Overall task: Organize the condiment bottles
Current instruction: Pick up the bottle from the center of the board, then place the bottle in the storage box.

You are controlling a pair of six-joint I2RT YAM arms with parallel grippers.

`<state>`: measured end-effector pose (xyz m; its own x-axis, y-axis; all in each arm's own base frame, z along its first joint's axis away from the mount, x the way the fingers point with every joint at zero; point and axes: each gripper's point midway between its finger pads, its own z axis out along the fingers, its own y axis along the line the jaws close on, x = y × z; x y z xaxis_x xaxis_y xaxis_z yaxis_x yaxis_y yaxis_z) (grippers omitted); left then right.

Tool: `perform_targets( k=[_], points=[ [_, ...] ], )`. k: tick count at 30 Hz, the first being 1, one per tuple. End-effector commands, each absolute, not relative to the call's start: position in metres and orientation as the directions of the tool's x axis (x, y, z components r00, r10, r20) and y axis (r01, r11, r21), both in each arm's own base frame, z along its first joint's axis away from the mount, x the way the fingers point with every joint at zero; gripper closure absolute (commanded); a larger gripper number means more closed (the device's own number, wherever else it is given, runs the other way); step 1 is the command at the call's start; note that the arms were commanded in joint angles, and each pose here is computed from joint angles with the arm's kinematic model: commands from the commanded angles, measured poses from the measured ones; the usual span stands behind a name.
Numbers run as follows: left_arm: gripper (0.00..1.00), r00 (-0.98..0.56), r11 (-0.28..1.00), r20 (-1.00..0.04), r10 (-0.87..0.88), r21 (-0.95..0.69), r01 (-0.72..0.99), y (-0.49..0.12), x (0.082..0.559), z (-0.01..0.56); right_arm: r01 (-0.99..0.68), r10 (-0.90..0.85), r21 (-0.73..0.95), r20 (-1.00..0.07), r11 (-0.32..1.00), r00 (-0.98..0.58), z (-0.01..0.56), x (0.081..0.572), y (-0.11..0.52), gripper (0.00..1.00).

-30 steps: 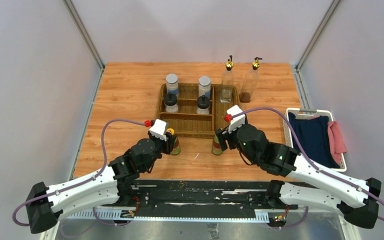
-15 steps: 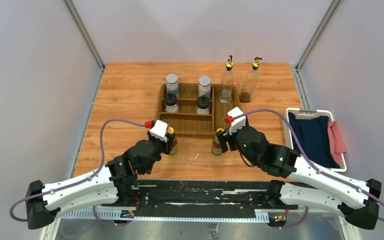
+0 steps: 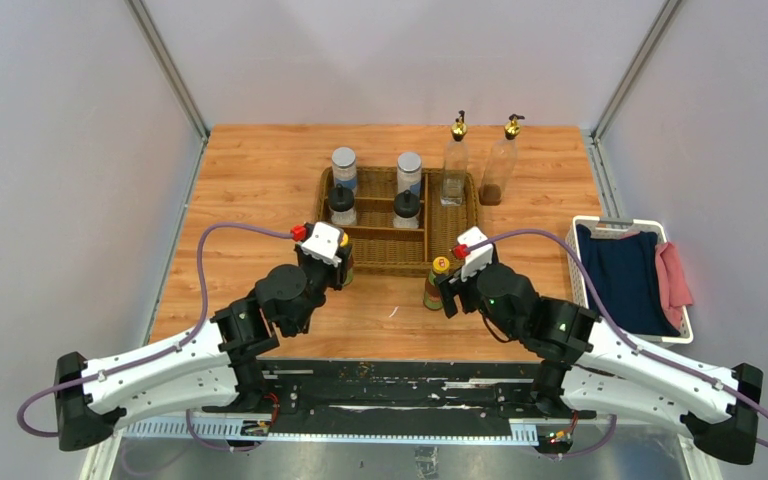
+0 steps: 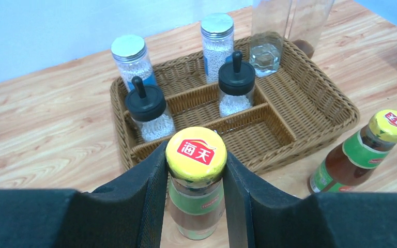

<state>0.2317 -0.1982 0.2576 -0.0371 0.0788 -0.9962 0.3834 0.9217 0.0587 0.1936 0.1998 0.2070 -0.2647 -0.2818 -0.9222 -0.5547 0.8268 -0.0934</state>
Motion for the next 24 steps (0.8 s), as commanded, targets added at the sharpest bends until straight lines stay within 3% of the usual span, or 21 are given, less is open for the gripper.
perform_targets(
  k=[1, 24],
  points=[
    [1.00, 0.076, 0.941, -0.997, 0.000, 0.025, 0.337, -0.197, 0.239, 0.307, -0.583, -0.249, -0.053, -0.933, 0.811, -0.261, 0.202, 0.187, 0.208, 0.19],
    [1.00, 0.212, 0.972, -0.977, 0.035, 0.082, 0.219, -0.195, 0.266, 0.302, -0.556, -0.256, -0.089, -0.939, 0.826, -0.230, 0.184, 0.202, 0.217, 0.19]
  ],
)
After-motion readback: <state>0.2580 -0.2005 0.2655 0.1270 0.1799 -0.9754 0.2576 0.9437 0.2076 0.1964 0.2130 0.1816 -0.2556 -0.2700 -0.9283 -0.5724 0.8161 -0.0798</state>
